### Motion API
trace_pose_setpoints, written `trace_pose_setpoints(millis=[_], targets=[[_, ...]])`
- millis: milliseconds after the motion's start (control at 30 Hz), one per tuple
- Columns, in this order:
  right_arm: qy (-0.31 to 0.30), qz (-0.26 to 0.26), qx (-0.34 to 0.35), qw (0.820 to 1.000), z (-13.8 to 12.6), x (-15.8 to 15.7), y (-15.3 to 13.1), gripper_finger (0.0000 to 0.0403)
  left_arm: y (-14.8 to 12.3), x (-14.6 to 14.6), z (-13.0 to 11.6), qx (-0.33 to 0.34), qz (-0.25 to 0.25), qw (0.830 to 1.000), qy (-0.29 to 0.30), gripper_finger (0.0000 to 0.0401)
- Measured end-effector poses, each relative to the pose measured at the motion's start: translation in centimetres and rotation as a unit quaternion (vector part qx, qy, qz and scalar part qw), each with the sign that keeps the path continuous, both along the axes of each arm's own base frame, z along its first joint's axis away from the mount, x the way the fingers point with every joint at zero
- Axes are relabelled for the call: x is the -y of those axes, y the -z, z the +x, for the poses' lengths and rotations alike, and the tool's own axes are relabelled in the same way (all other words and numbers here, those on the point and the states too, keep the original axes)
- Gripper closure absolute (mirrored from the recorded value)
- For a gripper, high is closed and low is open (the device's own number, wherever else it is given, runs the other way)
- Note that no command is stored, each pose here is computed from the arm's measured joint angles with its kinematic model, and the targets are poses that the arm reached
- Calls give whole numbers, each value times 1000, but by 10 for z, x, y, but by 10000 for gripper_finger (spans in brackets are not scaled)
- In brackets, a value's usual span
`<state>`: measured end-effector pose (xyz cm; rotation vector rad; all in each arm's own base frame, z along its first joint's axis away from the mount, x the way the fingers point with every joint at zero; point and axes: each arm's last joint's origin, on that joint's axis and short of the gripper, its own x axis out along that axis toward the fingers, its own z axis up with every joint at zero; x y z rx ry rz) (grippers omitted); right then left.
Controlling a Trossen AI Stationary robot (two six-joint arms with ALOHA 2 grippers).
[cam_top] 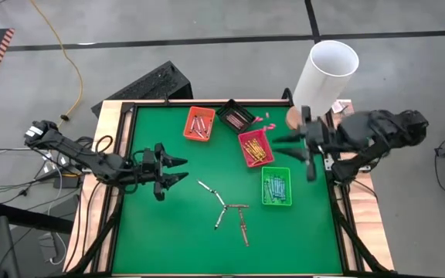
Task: Sort crayons
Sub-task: Put the black crayon into the orange bin
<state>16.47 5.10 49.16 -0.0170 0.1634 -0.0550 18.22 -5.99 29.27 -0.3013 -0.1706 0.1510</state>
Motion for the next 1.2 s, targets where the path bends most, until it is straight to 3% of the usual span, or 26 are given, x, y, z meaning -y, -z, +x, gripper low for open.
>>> trace_pose_setpoints(millis=[167, 367, 767, 1067, 1200], targets=[[-32, -17, -39, 999, -6, -27, 11, 301, 8, 0, 1, -39, 12, 999, 2, 186], [5, -25, -132, 991, 9, -57, 41, 301, 21, 0, 1, -103, 17, 995, -1, 186], [40, -69, -286, 955, 73, -121, 121, 301, 43, 6, 12, -172, 13, 985, 20, 186], [46, -56, -353, 933, 110, -150, 174, 301, 70, 16, 32, -220, 17, 975, 38, 186], [85, -26, -360, 929, 131, -148, 194, 301, 80, 19, 38, -240, 10, 970, 48, 186]])
